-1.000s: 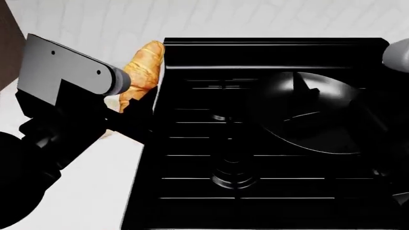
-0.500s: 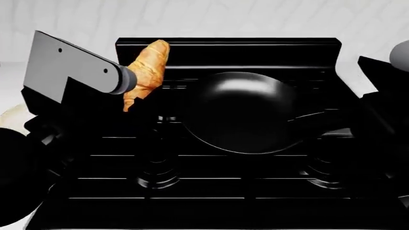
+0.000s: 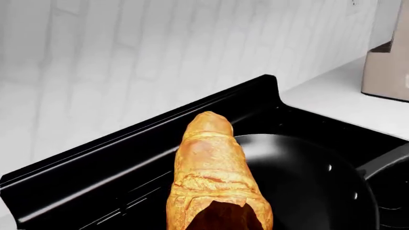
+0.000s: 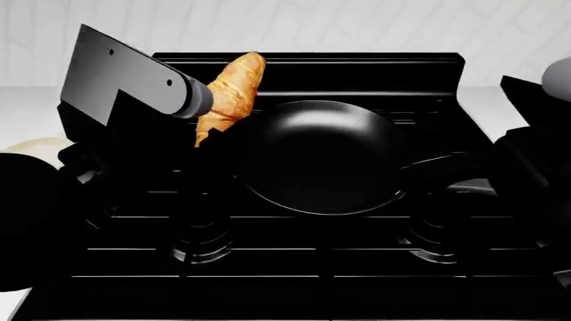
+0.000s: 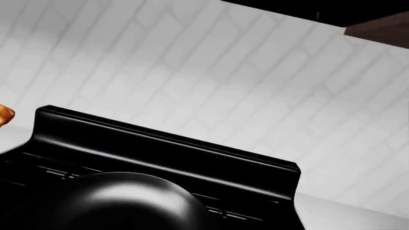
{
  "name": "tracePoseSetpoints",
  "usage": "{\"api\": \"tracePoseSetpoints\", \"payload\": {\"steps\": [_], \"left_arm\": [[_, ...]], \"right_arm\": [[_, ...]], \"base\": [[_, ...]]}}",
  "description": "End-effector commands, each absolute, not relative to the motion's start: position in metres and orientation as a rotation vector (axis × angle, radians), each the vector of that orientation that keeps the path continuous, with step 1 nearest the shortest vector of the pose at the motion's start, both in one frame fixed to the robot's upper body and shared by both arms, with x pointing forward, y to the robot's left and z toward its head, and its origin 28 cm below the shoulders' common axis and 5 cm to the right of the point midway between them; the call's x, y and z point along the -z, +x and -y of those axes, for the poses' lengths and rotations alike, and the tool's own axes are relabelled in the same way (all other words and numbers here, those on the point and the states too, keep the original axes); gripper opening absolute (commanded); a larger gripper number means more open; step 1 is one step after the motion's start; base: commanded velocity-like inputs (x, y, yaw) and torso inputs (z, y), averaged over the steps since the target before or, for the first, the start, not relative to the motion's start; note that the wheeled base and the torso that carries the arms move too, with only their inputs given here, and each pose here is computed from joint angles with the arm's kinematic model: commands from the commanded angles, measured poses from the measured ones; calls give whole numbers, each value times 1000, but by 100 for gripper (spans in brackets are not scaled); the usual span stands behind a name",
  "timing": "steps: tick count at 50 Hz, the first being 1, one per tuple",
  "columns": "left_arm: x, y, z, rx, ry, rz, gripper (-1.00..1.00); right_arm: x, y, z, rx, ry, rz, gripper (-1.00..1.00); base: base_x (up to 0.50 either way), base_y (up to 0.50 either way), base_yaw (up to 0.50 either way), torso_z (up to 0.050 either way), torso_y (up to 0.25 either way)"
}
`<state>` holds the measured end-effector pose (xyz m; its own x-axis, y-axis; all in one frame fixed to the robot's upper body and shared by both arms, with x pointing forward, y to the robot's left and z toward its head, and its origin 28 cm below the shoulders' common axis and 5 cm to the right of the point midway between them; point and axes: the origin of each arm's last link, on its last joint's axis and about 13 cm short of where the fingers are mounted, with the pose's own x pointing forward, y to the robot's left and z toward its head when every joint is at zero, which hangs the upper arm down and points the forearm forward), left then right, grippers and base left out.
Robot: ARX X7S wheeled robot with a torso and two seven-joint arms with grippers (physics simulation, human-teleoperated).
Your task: Pick the croissant and place it on the pan. Then turn on the stove to warm the croissant.
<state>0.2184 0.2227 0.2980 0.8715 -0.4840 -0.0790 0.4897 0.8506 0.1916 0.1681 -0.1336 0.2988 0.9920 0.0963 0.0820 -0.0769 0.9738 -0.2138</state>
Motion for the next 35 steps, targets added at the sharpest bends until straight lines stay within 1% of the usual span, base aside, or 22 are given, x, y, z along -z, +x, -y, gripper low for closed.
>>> {"api": "tracePoseSetpoints", "payload": {"steps": [1, 9, 20, 28, 35], "left_arm": [[-314, 231, -214, 616, 195, -49, -100], [-331, 249, -207, 676, 234, -61, -100], [-351, 262, -202, 793, 309, -101, -100], [-370, 285, -204, 875, 284, -141, -100], [-375, 309, -203, 877, 318, -173, -100]], "right_arm": [[-297, 170, 137, -83, -194, 100, 100], [-298, 170, 140, -63, -191, 104, 100], [-296, 174, 142, -54, -189, 97, 100], [-296, 178, 142, -56, -187, 93, 100], [-293, 186, 142, -56, -194, 68, 100]], "base": [[0, 0, 0, 0, 0], [0, 0, 0, 0, 0], [0, 0, 0, 0, 1], [0, 0, 0, 0, 0], [0, 0, 0, 0, 0]]}}
